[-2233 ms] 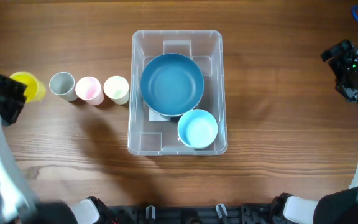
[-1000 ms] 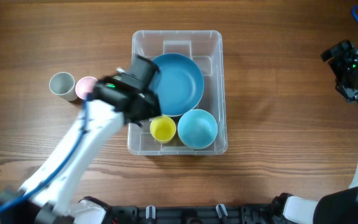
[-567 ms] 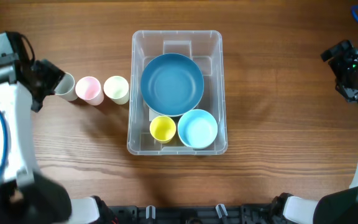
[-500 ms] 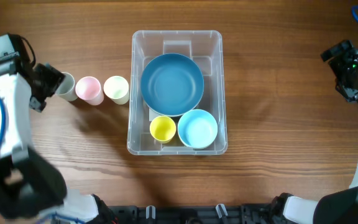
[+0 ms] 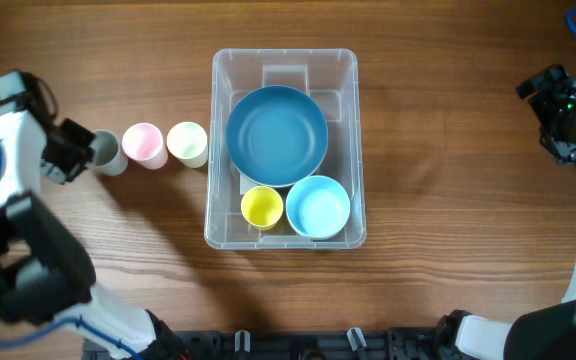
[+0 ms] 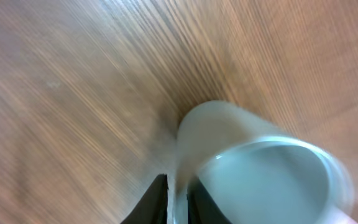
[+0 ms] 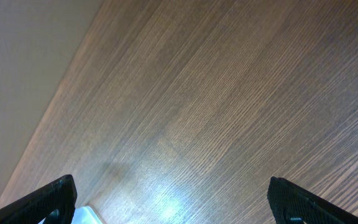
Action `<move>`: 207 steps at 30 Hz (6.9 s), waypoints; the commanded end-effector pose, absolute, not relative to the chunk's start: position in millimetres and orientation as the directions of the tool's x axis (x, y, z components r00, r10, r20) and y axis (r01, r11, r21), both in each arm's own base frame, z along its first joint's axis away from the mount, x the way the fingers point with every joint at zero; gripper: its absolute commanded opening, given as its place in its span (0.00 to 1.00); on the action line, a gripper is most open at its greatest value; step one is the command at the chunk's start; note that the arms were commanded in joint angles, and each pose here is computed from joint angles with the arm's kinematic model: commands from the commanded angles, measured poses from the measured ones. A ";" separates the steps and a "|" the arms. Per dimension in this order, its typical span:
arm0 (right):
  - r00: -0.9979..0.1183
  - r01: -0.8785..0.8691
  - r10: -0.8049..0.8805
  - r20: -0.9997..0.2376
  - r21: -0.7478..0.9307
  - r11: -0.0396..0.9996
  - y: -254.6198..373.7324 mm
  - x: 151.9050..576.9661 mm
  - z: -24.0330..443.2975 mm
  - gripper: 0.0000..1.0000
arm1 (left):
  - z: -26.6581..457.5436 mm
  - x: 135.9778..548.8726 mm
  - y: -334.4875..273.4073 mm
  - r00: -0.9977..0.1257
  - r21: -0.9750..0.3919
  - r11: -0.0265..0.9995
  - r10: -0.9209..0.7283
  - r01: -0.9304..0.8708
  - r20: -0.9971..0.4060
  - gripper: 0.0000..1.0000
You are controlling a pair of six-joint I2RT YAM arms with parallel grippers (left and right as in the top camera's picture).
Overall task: Pack container
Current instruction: 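Reach the left gripper back to the grey cup and grasp it, then lower the grey cup with the left gripper onto the yellow cup, then move the left gripper to the pink cup and grasp it, then stack the pink cup onto the grey cup in the bin, then reach the left gripper to the cream cup and grasp it, then stack the cream cup onto the pink cup in the bin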
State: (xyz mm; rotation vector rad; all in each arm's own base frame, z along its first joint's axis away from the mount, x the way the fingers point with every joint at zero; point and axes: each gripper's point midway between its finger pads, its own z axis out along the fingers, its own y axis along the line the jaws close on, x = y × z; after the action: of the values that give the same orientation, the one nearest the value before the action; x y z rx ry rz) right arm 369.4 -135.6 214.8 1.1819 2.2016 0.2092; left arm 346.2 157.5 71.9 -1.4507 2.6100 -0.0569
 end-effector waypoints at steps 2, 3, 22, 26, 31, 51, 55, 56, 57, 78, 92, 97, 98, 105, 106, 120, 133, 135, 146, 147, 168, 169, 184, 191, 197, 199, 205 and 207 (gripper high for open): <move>-0.404 0.699 0.803 -0.439 0.418 0.580 -135.5 371.5 212.5 1.00 | 169.3 323.8 158.7 -0.460 -0.217 0.526 -0.839 -0.822 -0.291 0.11; -0.403 0.700 0.803 -0.439 0.418 0.580 -135.6 371.5 212.4 1.00 | 188.0 317.7 148.2 -0.466 -0.238 0.546 -0.825 -0.804 -0.318 0.11; -0.403 0.700 0.803 -0.439 0.418 0.580 -135.5 371.5 212.5 1.00 | 70.2 329.9 135.4 -0.540 -0.036 0.547 -0.833 -0.836 -0.122 0.45; -0.403 0.700 0.803 -0.439 0.418 0.580 -135.6 371.5 212.4 1.00 | 45.5 327.2 135.3 -0.545 0.006 0.546 -0.835 -0.838 -0.069 0.24; -0.403 0.700 0.803 -0.439 0.418 0.580 -135.6 371.5 212.4 1.00 | 64.9 318.7 150.4 -0.509 0.003 0.512 -0.854 -0.859 -0.110 0.04; -0.403 0.700 0.803 -0.439 0.418 0.580 -135.6 371.5 212.4 1.00 | 185.6 274.7 -127.5 -0.952 -0.207 0.970 -0.180 -0.130 -0.247 0.04; -0.404 0.699 0.803 -0.439 0.418 0.580 -135.5 371.5 212.5 1.00 | 160.6 262.4 -156.4 -0.979 -0.144 0.987 -0.095 -0.069 -0.179 0.04; -0.403 0.700 0.803 -0.439 0.418 0.580 -135.6 371.5 212.4 1.00 | 155.6 261.1 -156.5 -0.980 -0.121 0.989 -0.105 -0.085 -0.167 0.04; -0.403 0.700 0.803 -0.439 0.418 0.580 -135.6 371.5 212.4 1.00 | 149.9 260.8 -153.2 -0.980 -0.080 0.991 -0.117 -0.105 -0.161 0.04; -0.403 0.700 0.803 -0.439 0.418 0.580 -135.6 371.5 212.4 1.00 | 198.9 289.5 -48.3 -0.843 -0.033 0.903 -0.412 -0.428 -0.345 0.85; -0.403 0.700 0.803 -0.439 0.418 0.580 -135.6 371.5 212.4 1.00 | 66.2 371.8 76.1 -0.694 -0.072 0.706 -0.707 -0.705 -0.139 0.59; -0.403 0.700 0.803 -0.439 0.418 0.580 -135.5 371.5 212.5 0.99 | 55.8 369.3 75.4 -0.714 -0.056 0.722 -0.691 -0.690 -0.110 0.16; -0.403 0.700 0.803 -0.439 0.418 0.580 -135.6 371.5 212.5 1.00 | 58.9 369.5 75.9 -0.713 -0.060 0.721 -0.692 -0.690 -0.116 0.09; -0.404 0.700 0.803 -0.439 0.418 0.580 -135.5 371.5 212.4 1.00 | 141.6 352.4 94.4 -0.649 -0.113 0.689 -0.716 -0.716 -0.257 0.04; -0.403 0.700 0.803 -0.439 0.418 0.580 -135.6 371.5 212.4 1.00 | 163.6 347.8 92.9 -0.636 -0.141 0.692 -0.712 -0.708 -0.297 0.04; -0.403 0.700 0.803 -0.439 0.418 0.580 -135.6 371.5 212.4 0.99 | 219.4 246.0 -108.0 -0.935 -0.203 0.966 -0.214 -0.159 -0.282 0.04; -0.403 0.700 0.803 -0.439 0.418 0.580 -135.5 371.5 212.5 1.00 | 169.2 263.7 -134.7 -0.960 -0.104 0.983 -0.169 -0.149 -0.222 0.70; -0.403 0.700 0.803 -0.439 0.418 0.580 -135.6 371.5 212.4 1.00 | 199.8 283.0 -110.0 -0.912 -0.105 0.970 -0.240 -0.218 -0.332 0.99; -0.403 0.700 0.803 -0.439 0.418 0.579 -135.6 371.5 212.4 1.00 | 161.0 341.9 4.2 -0.749 -0.114 0.813 -0.573 -0.571 -0.332 0.92; -0.403 0.700 0.803 -0.439 0.417 0.580 -135.6 371.5 212.4 1.00 | 143.7 348.4 7.2 -0.754 -0.101 0.805 -0.585 -0.584 -0.298 0.88; -0.403 0.700 0.803 -0.439 0.418 0.580 -135.6 371.5 212.4 1.00 | 187.5 337.2 -7.3 -0.783 -0.185 0.842 -0.539 -0.507 -0.311 0.04; -0.403 0.700 0.803 -0.439 0.418 0.580 -135.6 371.5 212.4 1.00 | 201.6 329.1 -17.1 -0.788 -0.210 0.855 -0.518 -0.474 -0.332 0.04; -0.403 0.700 0.803 -0.439 0.418 0.580 -135.5 371.5 212.5 1.00 | 154.3 250.7 -139.8 -0.968 -0.146 0.981 -0.155 -0.127 -0.196 0.04; -0.403 0.700 0.803 -0.439 0.417 0.580 -135.6 371.5 212.4 1.00 | 144.2 251.3 -147.3 -0.970 -0.167 0.979 -0.146 -0.114 -0.194 0.98; -0.403 0.700 0.803 -0.439 0.418 0.580 -135.6 371.5 212.4 1.00 | 153.8 275.5 -161.3 -0.945 -0.237 0.967 -0.161 -0.093 -0.285 1.00; -0.403 0.700 0.803 -0.439 0.418 0.580 -135.6 371.5 212.4 1.00 | 163.6 289.4 -170.0 -0.924 -0.283 0.956 -0.172 -0.074 -0.340 1.00; -0.403 0.700 0.803 -0.439 0.418 0.580 -135.6 371.5 212.4 1.00 | 200.8 310.9 -165.9 -0.857 -0.290 0.956 -0.181 -0.039 -0.483 1.00; -0.403 0.700 0.803 -0.439 0.418 0.580 -135.6 371.5 212.4 1.00 | 212.4 319.1 -152.0 -0.817 -0.286 0.955 -0.226 -0.078 -0.530 1.00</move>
State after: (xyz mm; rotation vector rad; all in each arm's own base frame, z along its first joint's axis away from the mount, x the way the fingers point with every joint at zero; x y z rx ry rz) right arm 369.4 -135.6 214.8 1.1819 2.2016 0.2092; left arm 304.7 -170.9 178.3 -0.1788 2.6586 -0.3855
